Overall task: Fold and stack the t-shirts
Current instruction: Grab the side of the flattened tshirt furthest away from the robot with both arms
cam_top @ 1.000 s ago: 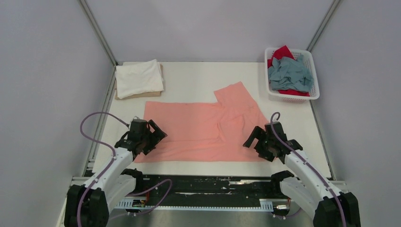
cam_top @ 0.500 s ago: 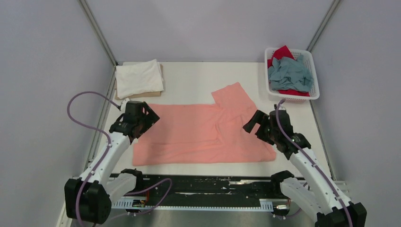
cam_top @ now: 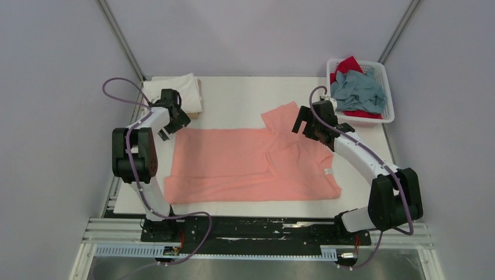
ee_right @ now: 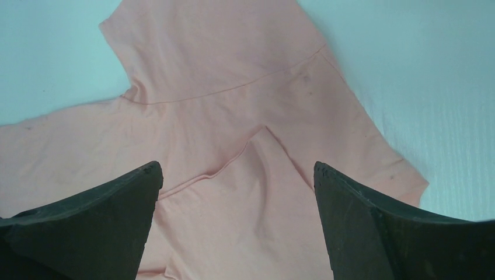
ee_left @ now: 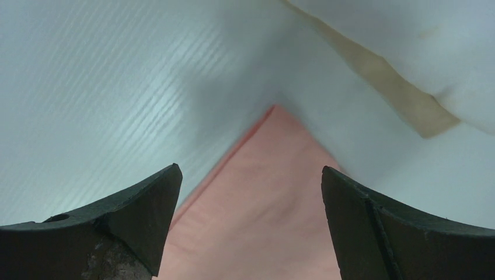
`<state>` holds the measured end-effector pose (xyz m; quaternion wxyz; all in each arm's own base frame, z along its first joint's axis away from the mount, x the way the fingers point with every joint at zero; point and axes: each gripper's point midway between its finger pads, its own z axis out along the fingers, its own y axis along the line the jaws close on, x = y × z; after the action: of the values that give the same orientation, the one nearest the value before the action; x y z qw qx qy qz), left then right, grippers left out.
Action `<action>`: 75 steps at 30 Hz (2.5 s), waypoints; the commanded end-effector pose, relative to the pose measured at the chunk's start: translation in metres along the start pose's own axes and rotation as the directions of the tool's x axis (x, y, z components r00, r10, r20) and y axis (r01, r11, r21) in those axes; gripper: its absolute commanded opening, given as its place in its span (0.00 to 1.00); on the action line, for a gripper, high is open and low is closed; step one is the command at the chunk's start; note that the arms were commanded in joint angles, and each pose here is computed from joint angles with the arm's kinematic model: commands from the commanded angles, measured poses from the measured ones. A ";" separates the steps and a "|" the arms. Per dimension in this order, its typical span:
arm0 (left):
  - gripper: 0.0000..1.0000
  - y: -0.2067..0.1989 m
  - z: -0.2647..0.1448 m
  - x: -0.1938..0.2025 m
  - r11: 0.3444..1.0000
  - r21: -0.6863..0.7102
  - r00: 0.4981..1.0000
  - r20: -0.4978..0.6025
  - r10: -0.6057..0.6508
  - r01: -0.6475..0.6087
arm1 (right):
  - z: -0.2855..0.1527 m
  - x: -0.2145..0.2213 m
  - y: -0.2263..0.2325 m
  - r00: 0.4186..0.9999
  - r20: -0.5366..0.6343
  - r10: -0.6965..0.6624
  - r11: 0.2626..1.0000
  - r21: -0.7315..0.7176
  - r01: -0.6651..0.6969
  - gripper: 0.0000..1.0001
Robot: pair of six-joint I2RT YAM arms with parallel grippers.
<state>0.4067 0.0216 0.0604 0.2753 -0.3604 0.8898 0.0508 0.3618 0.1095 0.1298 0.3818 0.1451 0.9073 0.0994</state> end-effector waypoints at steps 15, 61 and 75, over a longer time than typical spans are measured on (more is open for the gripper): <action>0.81 -0.037 0.042 -0.004 0.968 0.180 0.978 -0.083 0.191 -0.173 | 0.008 -0.022 -0.001 0.996 0.083 -0.026 1.000 0.013 0.025 1.00; 0.00 -0.041 0.015 0.002 0.946 0.247 0.976 -0.003 0.216 -0.208 | 0.224 -0.079 0.027 0.964 -0.018 -0.265 0.960 0.090 0.266 0.69; 0.00 -0.044 0.005 -0.004 0.945 0.265 0.981 0.012 0.196 -0.192 | 0.206 -0.082 0.047 0.951 -0.001 -0.310 0.950 0.046 0.310 0.10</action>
<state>0.4321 -0.0039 0.0326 0.2697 -0.2309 0.9343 -0.0318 0.5722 0.1229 0.0296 0.3782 0.0278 0.9253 -0.0012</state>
